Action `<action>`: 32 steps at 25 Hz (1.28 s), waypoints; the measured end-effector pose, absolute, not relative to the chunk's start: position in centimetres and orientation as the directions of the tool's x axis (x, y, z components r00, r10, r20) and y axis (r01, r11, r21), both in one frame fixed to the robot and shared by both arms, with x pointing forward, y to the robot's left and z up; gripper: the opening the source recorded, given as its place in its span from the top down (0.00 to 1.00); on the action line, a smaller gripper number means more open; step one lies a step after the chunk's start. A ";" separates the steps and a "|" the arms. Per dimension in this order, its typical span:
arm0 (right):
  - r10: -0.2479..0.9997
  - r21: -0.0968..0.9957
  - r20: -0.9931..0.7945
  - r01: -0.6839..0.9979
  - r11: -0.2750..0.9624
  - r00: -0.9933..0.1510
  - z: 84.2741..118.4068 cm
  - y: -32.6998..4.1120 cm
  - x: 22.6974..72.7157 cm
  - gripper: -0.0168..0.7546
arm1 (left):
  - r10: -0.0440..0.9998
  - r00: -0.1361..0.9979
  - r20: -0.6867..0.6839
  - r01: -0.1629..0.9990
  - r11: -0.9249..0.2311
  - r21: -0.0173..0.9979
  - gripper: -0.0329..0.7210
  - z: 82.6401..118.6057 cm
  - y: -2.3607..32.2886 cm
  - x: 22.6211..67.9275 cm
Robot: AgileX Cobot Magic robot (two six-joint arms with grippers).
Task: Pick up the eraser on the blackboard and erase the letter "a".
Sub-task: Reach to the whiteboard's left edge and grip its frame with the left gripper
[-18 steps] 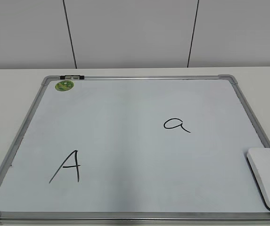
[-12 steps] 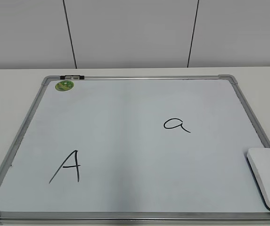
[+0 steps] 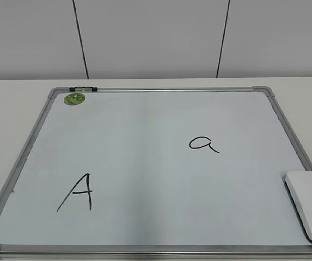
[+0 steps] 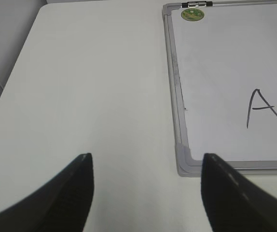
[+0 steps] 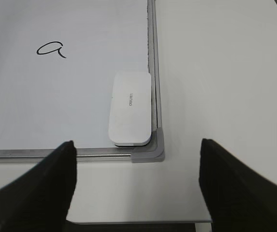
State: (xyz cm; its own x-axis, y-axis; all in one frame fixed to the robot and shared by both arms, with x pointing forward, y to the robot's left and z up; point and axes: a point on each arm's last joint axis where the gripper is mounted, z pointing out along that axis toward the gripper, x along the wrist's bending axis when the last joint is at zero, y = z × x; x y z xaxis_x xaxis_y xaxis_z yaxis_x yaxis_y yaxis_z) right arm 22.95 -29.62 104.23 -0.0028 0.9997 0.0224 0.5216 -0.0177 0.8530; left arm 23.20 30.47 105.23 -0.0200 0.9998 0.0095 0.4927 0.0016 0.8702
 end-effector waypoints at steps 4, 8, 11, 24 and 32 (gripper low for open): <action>1.000 0.853 0.022 0.522 -0.018 -0.003 104.2 -29.6 22.9 0.22 | 1.000 -0.020 0.009 0.493 0.002 0.870 0.27 105.2 30.5 23.2; 1.000 0.853 0.022 0.522 -0.018 -0.003 104.2 -29.6 22.9 0.22 | 1.000 -0.020 0.009 0.493 0.002 0.870 0.27 105.2 30.5 23.2; 1.000 0.853 0.022 0.522 -0.018 -0.003 104.2 -29.6 22.9 0.22 | 1.000 -0.020 0.009 0.493 0.002 0.870 0.27 105.2 30.5 23.2; 1.000 0.853 0.022 0.522 -0.018 -0.003 104.2 -29.6 22.9 0.22 | 1.000 -0.024 0.020 0.445 -0.007 0.895 0.27 107.4 30.5 24.4; 1.000 0.853 0.022 0.522 -0.018 -0.003 104.2 -29.6 22.9 0.22 | 1.000 -0.009 0.020 0.539 -0.012 0.842 0.27 107.9 30.3 31.8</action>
State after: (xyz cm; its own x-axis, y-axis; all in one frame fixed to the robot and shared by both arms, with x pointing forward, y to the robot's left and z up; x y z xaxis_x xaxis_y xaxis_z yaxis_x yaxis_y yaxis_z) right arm 22.95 -29.62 104.23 -0.0028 0.9997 0.0224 0.5216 -0.0177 0.8530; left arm 31.77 30.30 107.95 -0.0086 0.9998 0.0201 0.5393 -0.0123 0.8420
